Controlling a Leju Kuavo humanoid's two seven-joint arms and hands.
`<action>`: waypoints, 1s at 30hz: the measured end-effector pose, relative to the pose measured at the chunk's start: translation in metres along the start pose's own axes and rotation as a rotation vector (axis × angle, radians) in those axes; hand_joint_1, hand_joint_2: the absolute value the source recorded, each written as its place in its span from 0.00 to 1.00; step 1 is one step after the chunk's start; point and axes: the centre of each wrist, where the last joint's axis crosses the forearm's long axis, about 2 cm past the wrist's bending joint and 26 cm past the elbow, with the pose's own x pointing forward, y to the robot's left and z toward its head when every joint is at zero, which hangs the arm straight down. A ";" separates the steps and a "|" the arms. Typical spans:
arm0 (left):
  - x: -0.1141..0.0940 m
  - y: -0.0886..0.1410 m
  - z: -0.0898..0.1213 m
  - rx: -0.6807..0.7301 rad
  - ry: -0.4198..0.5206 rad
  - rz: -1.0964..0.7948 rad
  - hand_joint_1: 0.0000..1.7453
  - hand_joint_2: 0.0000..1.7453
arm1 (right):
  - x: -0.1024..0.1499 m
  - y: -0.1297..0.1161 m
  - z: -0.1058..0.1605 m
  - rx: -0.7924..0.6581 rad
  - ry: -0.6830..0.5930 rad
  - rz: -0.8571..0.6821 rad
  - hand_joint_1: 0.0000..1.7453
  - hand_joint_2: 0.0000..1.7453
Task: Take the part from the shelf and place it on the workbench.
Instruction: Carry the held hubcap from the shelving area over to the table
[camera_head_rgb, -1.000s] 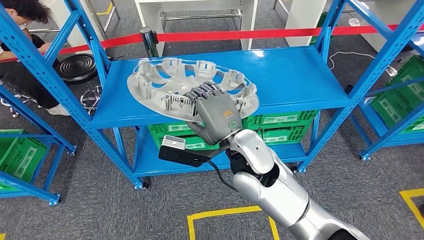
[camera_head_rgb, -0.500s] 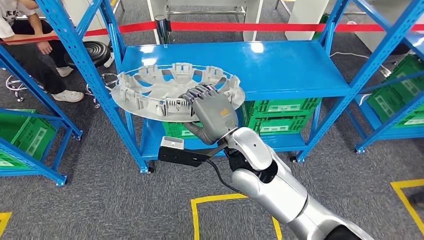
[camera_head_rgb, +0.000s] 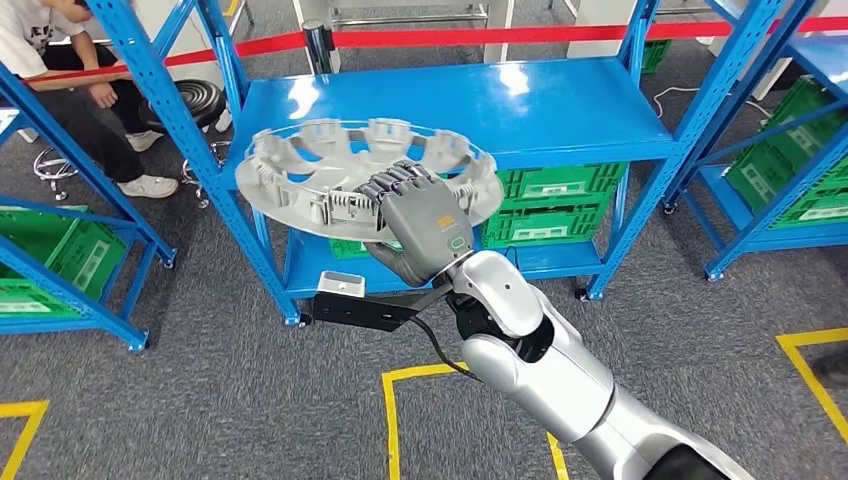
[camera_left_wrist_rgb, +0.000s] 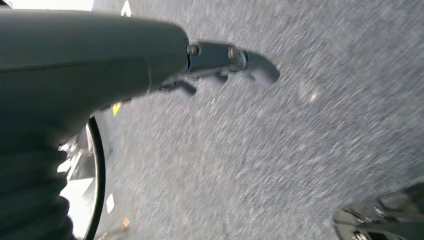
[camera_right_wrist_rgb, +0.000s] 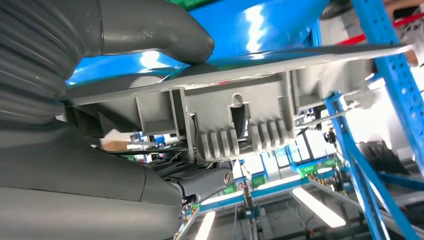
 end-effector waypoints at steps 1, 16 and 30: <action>0.000 0.001 0.000 0.001 0.001 0.001 0.00 1.00 | 0.000 0.000 0.000 0.002 0.001 -0.002 1.00 1.00; 0.000 0.005 -0.001 0.007 0.010 0.041 0.00 1.00 | 0.004 0.004 -0.006 0.041 0.002 -0.008 1.00 1.00; 0.001 0.002 0.000 0.002 0.020 0.047 0.00 1.00 | 0.012 0.002 -0.013 0.040 -0.004 -0.009 1.00 1.00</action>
